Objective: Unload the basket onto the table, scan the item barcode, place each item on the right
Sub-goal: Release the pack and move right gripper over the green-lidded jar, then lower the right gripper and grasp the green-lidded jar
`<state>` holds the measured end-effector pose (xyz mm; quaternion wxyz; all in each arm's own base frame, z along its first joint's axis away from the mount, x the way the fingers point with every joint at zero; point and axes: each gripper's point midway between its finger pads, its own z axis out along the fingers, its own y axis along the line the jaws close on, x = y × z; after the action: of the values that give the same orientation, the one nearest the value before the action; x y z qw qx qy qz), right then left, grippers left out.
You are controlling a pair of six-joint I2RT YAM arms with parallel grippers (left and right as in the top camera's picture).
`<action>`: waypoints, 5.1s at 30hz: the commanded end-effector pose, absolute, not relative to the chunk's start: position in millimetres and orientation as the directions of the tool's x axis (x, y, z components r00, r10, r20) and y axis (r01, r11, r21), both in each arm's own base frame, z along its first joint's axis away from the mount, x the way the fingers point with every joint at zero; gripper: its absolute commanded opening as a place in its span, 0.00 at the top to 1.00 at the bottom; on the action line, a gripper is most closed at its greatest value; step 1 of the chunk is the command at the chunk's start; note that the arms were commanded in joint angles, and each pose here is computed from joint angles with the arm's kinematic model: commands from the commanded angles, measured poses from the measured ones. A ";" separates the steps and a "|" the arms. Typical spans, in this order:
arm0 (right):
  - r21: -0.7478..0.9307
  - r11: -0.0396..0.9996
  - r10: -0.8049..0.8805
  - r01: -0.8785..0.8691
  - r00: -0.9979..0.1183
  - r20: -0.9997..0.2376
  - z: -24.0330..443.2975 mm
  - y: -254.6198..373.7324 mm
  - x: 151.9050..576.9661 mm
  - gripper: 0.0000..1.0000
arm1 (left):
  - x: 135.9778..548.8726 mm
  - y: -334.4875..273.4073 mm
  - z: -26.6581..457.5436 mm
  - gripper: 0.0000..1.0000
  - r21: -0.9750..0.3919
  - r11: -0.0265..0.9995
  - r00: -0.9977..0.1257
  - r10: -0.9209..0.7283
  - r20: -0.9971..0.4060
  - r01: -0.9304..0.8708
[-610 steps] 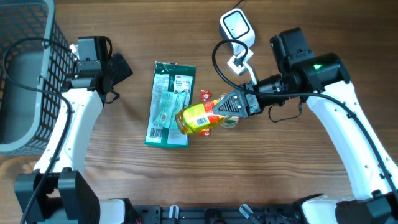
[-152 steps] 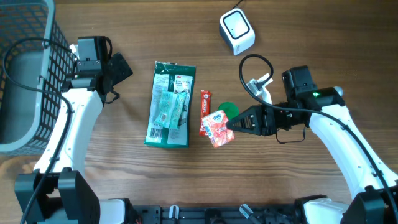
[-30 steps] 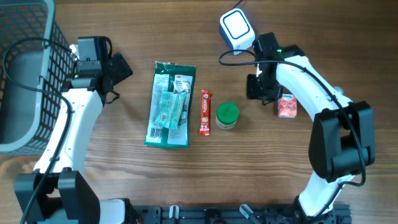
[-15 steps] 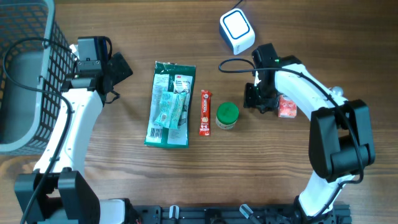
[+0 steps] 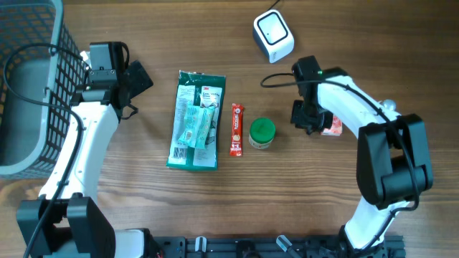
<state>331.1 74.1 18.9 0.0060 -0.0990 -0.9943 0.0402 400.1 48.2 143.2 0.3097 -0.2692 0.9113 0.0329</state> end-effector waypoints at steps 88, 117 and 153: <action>-0.019 0.998 0.050 0.053 -0.991 -0.128 47.4 194.9 303.2 0.02 | 402.9 49.2 147.7 0.00 -0.124 0.844 -0.647 -0.487 -0.588 -0.522; -0.003 1.000 -0.028 -0.027 -0.994 -0.107 46.8 189.0 307.0 0.31 | 402.9 49.2 147.7 0.00 -0.124 0.844 -0.647 -0.487 -0.588 -0.522; -0.036 0.999 0.026 0.029 -0.997 -0.067 45.0 147.4 316.0 0.00 | 402.9 49.2 147.7 0.00 -0.124 0.844 -0.647 -0.487 -0.588 -0.522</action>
<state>315.3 154.4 51.4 -0.0331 -0.0179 -0.9993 -0.0035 400.1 48.2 143.2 0.3097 -0.2692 0.9113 0.0329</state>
